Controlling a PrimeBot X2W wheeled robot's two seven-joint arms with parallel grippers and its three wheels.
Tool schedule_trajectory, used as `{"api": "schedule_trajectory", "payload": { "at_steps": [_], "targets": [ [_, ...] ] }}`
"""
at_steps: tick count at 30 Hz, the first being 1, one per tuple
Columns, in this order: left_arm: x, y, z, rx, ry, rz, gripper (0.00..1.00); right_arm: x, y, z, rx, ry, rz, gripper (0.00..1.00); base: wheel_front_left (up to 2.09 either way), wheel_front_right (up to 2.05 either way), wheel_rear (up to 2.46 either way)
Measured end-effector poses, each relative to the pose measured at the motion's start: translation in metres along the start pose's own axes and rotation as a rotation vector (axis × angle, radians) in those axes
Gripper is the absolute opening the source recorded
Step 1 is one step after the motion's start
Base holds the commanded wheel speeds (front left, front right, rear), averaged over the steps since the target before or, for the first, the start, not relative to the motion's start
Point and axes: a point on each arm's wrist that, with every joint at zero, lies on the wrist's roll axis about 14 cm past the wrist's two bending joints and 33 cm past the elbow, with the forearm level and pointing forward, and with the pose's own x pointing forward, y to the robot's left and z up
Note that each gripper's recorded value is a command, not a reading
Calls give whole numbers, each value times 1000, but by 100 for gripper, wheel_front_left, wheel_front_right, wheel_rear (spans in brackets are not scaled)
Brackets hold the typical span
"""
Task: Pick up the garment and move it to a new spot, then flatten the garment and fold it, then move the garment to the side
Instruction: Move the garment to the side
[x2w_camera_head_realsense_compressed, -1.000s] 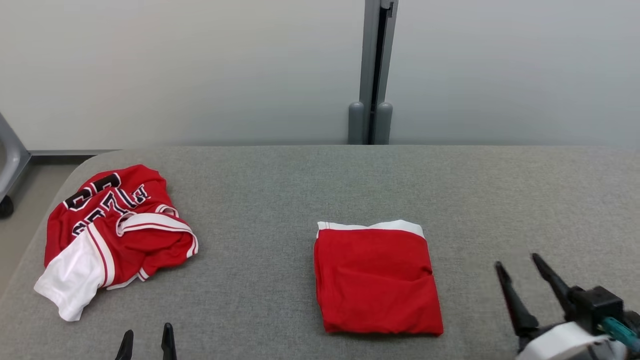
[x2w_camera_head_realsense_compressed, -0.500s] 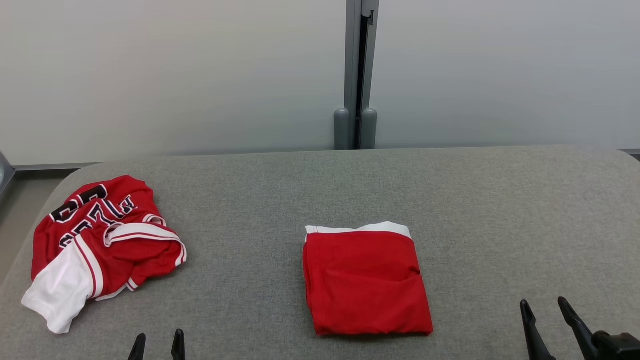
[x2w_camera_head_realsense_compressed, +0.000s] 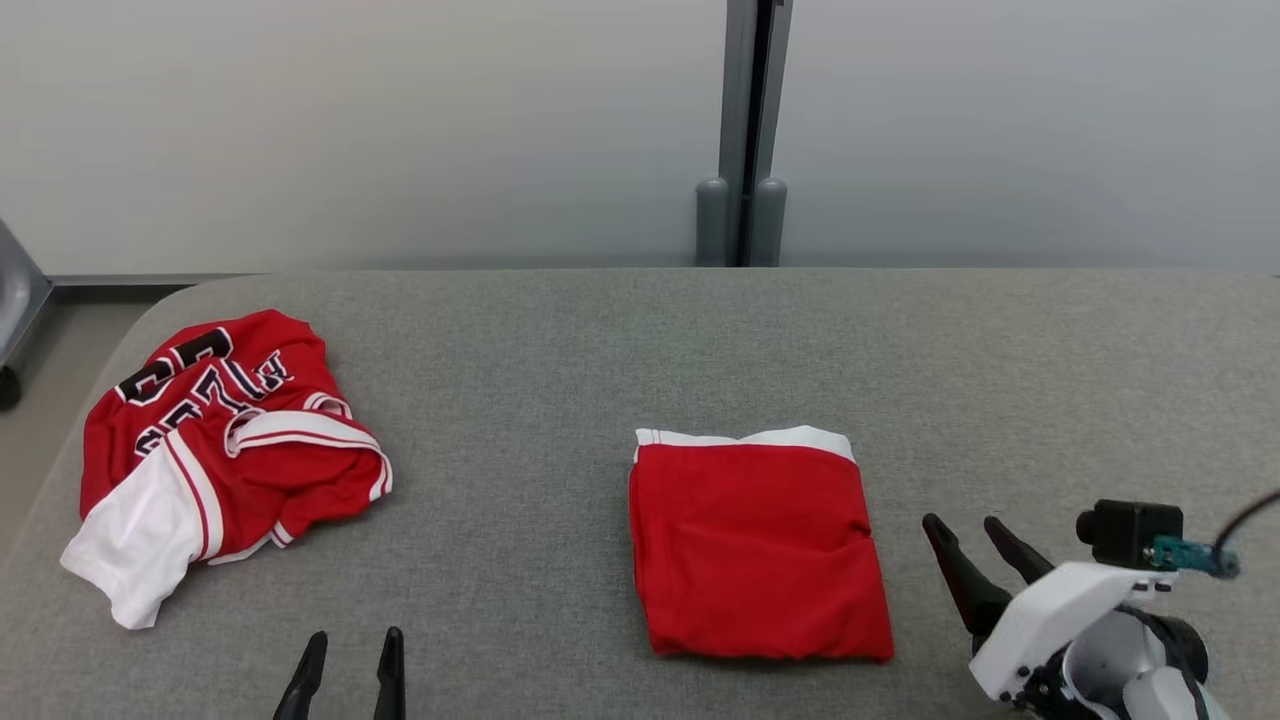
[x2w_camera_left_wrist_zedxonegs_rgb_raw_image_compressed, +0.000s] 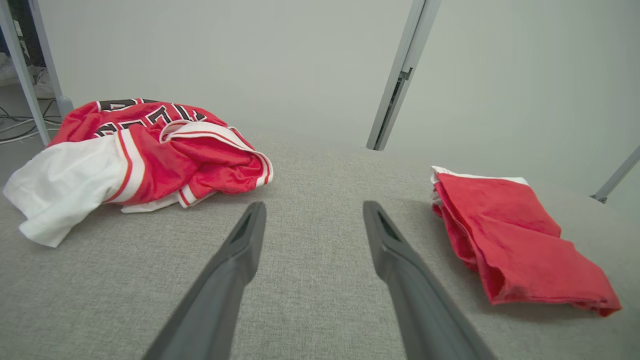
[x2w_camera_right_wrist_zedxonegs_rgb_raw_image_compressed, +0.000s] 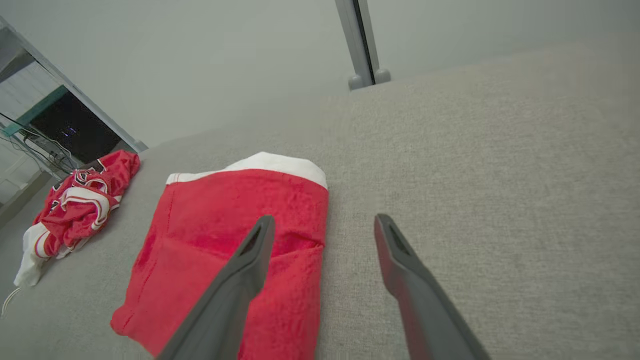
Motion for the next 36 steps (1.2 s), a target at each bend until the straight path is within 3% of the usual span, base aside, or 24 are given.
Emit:
{"api": "schedule_trajectory", "payload": {
  "at_steps": [5, 13, 14, 15, 20, 24, 30, 36],
  "targets": [
    [10, 0, 0, -3, 4, 5, 100, 27, 11, -38, 34, 265, 43, 100, 0, 0, 0],
    [12, 11, -4, -11, 21, 52, 100, 46, 18, -77, 104, 428, 48, 100, 0, 0, 0],
    [13, 12, -5, -10, 23, 56, 100, 49, 22, -77, 127, 429, 55, 26, 0, 0, 0],
    [14, 13, -5, -11, 25, 58, 100, 51, 23, -76, 145, 429, 60, 0, 0, 0, 0],
    [27, 5, -7, -13, 36, 29, 100, 57, 16, -58, 231, 371, 47, 0, 0, 0, 0],
    [48, -13, -10, -3, 44, -39, 100, 54, -16, -37, 247, 299, -19, 0, 0, 0, 0],
    [94, -49, -16, 28, 49, -175, 100, 37, -107, -4, 203, 202, -222, 0, 0, 0, 0],
    [133, -72, -38, 36, 82, -267, 100, 25, -209, 34, 31, 210, -445, 0, 0, 0, 0]
  ]
}}
